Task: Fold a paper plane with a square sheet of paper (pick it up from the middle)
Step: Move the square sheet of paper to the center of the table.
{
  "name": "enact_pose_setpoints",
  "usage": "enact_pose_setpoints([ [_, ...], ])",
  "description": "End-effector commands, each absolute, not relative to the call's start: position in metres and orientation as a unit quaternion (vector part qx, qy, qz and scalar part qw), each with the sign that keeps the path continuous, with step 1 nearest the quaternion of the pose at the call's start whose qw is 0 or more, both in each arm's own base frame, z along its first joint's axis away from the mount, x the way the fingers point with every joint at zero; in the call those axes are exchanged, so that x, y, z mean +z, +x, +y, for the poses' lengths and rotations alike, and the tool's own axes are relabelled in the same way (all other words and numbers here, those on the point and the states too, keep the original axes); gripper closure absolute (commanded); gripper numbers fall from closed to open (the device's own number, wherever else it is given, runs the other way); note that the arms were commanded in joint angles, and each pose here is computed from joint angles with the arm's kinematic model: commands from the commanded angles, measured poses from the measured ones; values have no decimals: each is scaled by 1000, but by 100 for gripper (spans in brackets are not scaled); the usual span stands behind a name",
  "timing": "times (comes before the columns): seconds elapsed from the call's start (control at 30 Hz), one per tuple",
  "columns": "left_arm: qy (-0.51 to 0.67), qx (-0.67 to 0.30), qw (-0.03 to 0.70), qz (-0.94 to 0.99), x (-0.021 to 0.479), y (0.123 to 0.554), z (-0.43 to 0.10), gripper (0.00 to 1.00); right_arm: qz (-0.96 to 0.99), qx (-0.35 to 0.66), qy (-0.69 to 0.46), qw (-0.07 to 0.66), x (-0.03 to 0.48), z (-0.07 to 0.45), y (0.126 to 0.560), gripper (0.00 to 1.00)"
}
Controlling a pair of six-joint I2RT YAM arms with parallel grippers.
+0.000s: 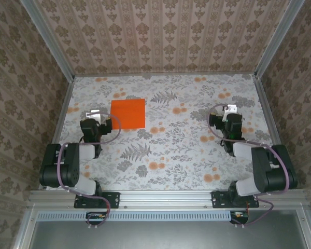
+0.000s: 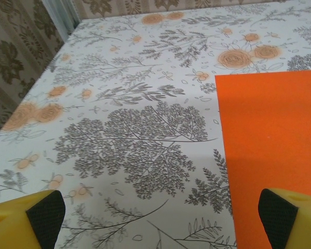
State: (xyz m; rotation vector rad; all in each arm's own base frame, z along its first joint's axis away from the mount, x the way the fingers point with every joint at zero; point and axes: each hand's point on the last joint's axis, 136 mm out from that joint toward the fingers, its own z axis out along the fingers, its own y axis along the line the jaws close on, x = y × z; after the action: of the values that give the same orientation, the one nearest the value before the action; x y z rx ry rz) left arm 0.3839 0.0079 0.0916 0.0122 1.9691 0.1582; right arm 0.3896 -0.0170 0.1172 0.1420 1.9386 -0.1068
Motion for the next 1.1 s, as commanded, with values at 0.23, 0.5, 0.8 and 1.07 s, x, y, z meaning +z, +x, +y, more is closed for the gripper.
enact_pose_setpoints([
  [0.23,-47,48,422,904,149,400,-15,0,853,-33,209,477,165,-36,364,0],
  [0.5,-60,-81,339,935,122,420,-98,0,878,138,222,400,156,26,370,0],
  [0.8,-85,-116,250,957,69,438,-128,0,903,192,169,345,135,92,372,0],
  [1.07,-98,-130,198,967,34,428,-143,1,915,206,149,312,117,126,374,0],
])
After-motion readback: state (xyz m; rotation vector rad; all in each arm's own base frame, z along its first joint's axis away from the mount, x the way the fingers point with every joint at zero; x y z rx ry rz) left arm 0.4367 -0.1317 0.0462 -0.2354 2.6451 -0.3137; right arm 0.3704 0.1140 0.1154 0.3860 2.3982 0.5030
